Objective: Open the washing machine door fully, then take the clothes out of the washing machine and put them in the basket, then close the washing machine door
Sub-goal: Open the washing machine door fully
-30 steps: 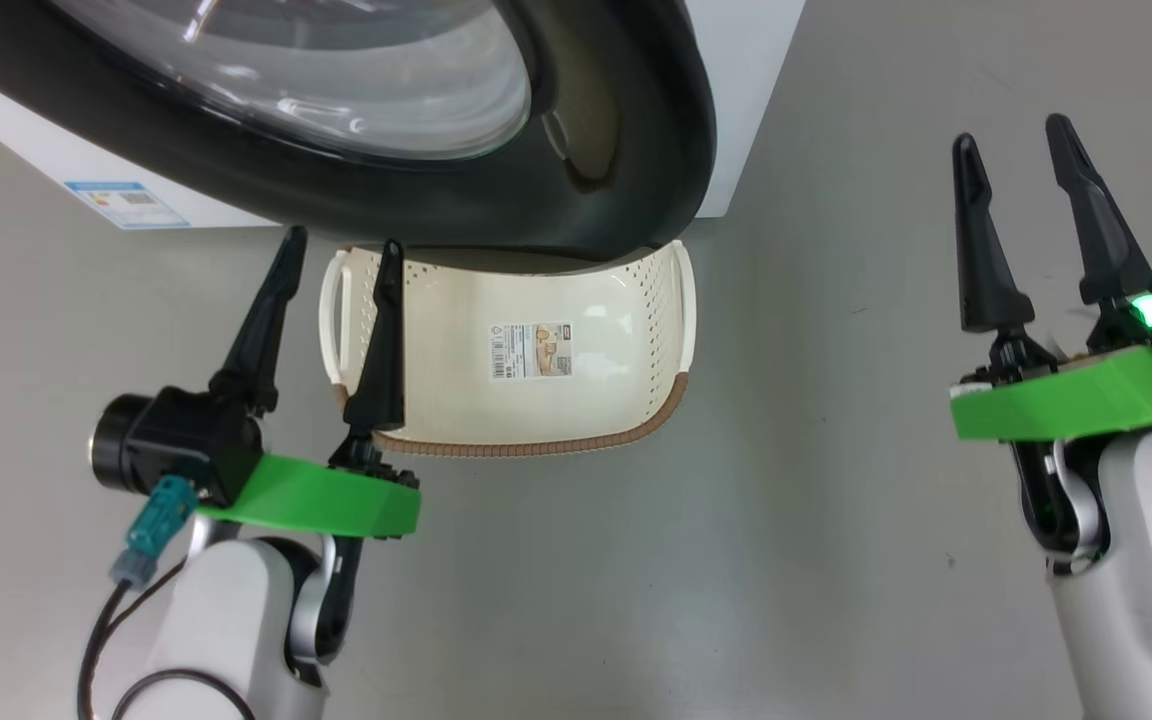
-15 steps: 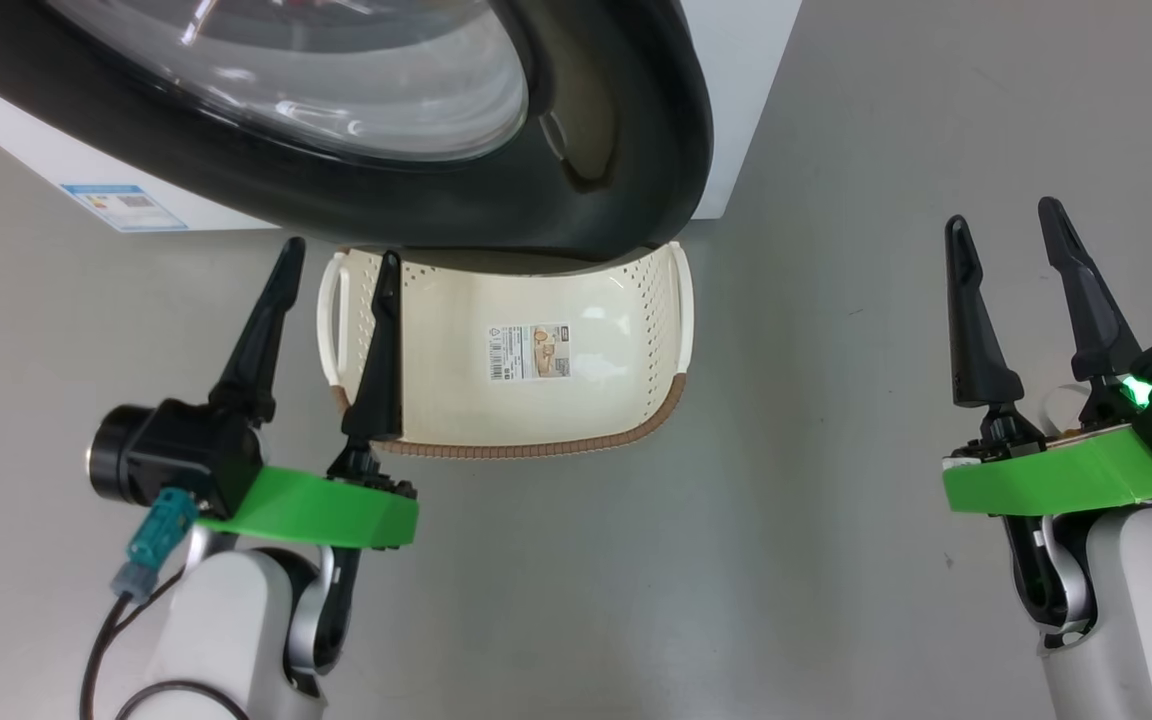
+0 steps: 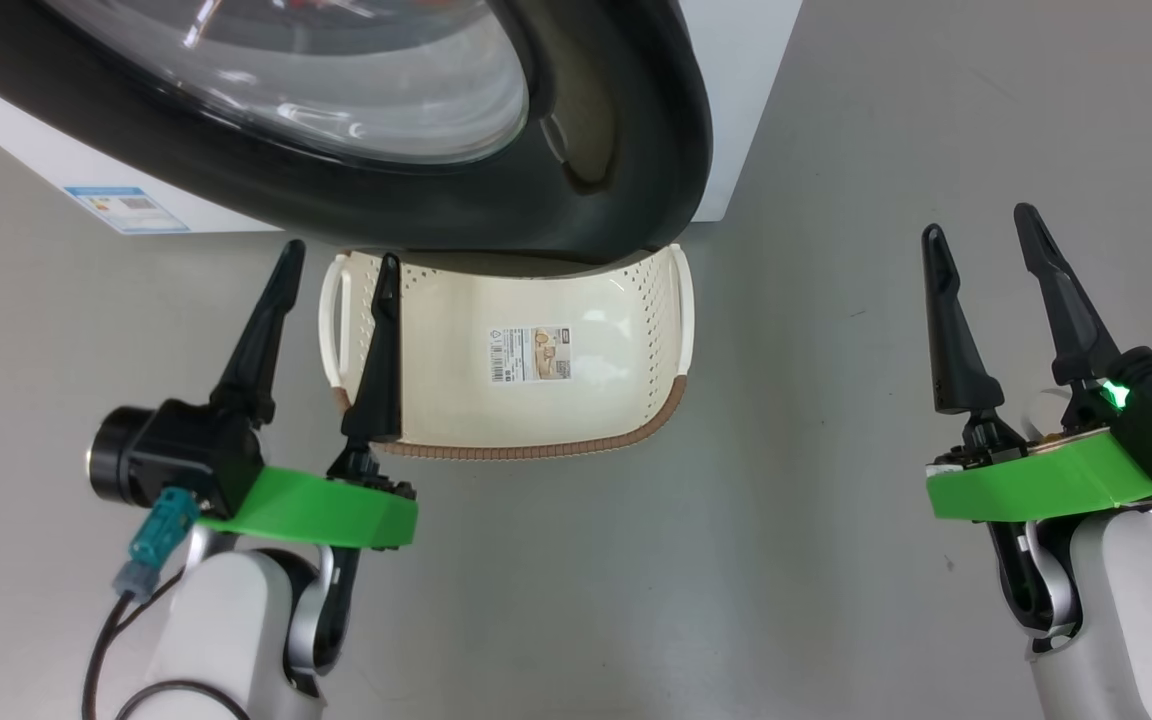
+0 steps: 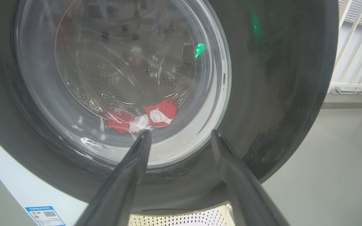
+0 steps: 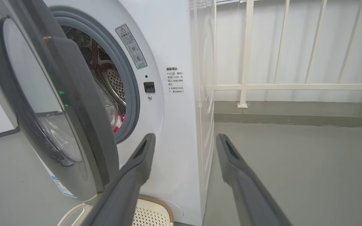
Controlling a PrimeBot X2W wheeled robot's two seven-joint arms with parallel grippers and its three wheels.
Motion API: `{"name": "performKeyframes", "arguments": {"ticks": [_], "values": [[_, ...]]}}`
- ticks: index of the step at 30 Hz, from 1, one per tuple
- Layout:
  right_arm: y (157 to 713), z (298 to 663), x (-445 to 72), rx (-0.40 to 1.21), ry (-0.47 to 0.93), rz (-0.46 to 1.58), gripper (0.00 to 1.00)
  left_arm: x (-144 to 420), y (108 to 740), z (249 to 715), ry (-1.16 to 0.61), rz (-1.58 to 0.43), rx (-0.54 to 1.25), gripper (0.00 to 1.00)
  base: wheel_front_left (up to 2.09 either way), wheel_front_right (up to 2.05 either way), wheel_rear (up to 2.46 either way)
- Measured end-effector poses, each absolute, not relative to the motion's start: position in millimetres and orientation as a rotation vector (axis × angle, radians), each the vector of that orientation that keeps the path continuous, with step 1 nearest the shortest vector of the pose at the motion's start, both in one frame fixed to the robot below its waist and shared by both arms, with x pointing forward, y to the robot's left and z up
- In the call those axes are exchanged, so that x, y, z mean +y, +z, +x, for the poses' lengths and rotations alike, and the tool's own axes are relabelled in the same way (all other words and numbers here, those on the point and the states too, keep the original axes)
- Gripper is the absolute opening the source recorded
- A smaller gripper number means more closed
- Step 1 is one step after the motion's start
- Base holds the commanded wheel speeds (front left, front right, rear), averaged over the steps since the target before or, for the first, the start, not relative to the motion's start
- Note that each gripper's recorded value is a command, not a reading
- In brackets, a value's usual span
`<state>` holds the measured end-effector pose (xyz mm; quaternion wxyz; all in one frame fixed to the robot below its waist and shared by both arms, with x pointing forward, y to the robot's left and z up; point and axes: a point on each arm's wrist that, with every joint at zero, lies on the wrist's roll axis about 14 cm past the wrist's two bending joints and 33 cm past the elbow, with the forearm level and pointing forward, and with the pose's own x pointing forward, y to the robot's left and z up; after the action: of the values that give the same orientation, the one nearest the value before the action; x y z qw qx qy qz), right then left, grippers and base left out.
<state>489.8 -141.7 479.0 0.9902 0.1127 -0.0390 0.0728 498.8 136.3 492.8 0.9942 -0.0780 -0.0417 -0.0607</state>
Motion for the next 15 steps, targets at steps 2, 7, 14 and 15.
{"name": "performKeyframes", "arguments": {"ticks": [2, 7, 14, 15], "values": [[479, 490, -140, -0.079, 0.149, 0.227, 0.89, 137, 493, 498, -0.120, -0.155, -0.085, 1.00, 0.00, 0.00, 0.00], [478, 490, -134, -0.075, 0.165, 0.233, 0.00, 139, 494, 498, -0.116, -0.153, -0.086, 1.00, 0.00, 0.00, 0.00], [475, 493, -132, -0.058, 0.144, 0.439, 0.00, 141, 495, 497, -0.110, -0.148, -0.087, 1.00, 0.00, 0.00, 0.00], [475, 495, -131, -0.057, 0.136, 0.494, 0.00, 142, 495, 496, -0.109, -0.147, -0.087, 1.00, 0.00, 0.00, 0.00]]}}
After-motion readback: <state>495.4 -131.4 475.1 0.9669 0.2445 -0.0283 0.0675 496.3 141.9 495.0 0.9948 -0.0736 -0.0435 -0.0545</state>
